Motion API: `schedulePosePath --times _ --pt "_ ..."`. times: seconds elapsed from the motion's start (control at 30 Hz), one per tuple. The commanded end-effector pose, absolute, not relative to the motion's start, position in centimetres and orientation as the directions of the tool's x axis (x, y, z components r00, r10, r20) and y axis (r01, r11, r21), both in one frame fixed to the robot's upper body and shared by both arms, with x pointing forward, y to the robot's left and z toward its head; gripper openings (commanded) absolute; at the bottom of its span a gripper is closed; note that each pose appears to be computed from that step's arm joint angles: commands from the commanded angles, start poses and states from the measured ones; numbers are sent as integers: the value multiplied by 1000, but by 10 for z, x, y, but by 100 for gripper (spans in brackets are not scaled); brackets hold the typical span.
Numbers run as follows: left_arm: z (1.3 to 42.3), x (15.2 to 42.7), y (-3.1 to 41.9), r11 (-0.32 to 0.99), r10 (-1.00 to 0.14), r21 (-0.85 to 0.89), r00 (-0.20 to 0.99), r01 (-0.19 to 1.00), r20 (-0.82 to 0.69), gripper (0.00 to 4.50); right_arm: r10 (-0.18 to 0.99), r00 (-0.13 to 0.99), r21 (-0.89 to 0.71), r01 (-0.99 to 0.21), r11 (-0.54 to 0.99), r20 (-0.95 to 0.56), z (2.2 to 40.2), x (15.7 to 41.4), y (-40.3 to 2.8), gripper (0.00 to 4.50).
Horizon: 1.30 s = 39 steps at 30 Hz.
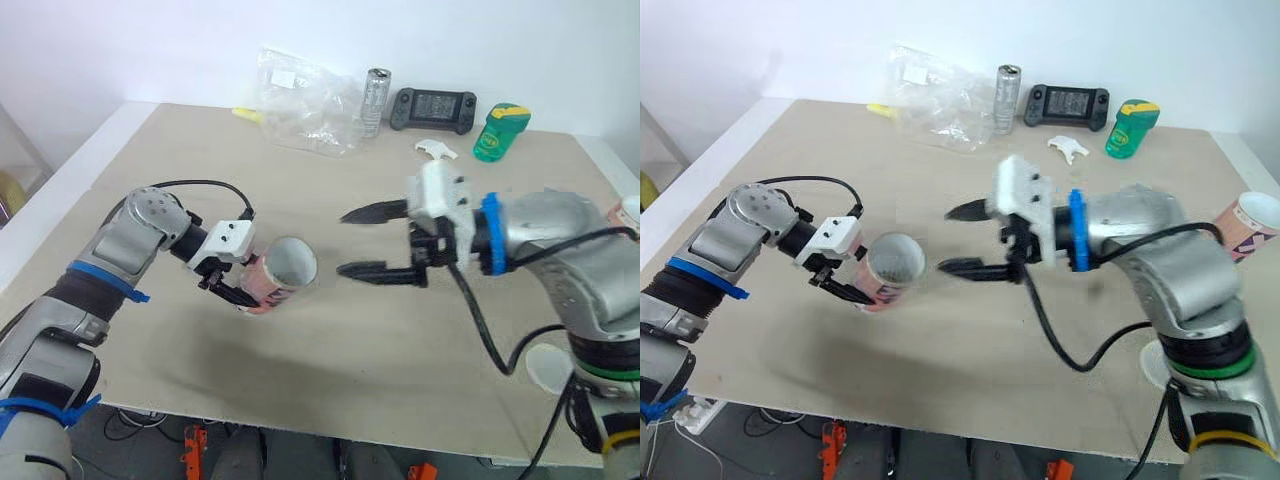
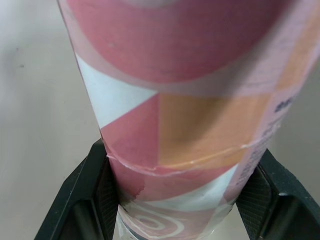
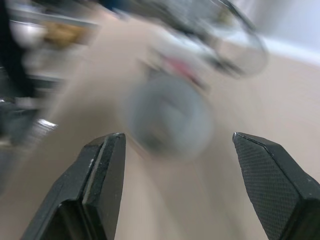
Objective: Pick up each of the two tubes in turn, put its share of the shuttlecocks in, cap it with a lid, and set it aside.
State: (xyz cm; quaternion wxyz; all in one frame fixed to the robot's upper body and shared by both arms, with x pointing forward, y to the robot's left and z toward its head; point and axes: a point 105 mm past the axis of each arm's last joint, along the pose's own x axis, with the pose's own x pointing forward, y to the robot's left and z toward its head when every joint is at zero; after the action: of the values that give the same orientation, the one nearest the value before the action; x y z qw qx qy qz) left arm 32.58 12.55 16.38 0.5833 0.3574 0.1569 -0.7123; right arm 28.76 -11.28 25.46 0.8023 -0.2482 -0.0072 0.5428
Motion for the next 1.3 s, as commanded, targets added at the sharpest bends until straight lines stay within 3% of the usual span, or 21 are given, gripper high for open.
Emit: schedulePosePath --times 0.03,0.2,0.43,0.7,1.13,1.23,1.3 --pt "159 321 122 -312 -691 143 -121 939 -712 285 627 760 -474 -621 624 -171 261 320 -195 368" --pt "165 323 118 -321 -691 144 -128 936 -712 285 324 922 -438 -387 812 -214 223 327 -284 368" --pt "165 323 117 -326 -687 135 -137 936 -714 285 201 954 -333 -268 904 -223 190 328 -334 368" --pt "165 321 120 -321 -687 133 -134 938 -714 285 180 955 -248 -238 939 -234 173 337 -348 368" --pt "164 318 118 -324 -696 130 -142 937 -704 285 164 951 -180 -215 960 -262 153 375 -343 368" --pt "163 316 118 -322 -697 127 -145 938 -702 285 157 956 -177 -204 963 -249 153 378 -344 250" --pt "163 315 119 -321 -698 124 -146 939 -701 285 167 958 -169 -209 963 -234 154 377 -343 148"
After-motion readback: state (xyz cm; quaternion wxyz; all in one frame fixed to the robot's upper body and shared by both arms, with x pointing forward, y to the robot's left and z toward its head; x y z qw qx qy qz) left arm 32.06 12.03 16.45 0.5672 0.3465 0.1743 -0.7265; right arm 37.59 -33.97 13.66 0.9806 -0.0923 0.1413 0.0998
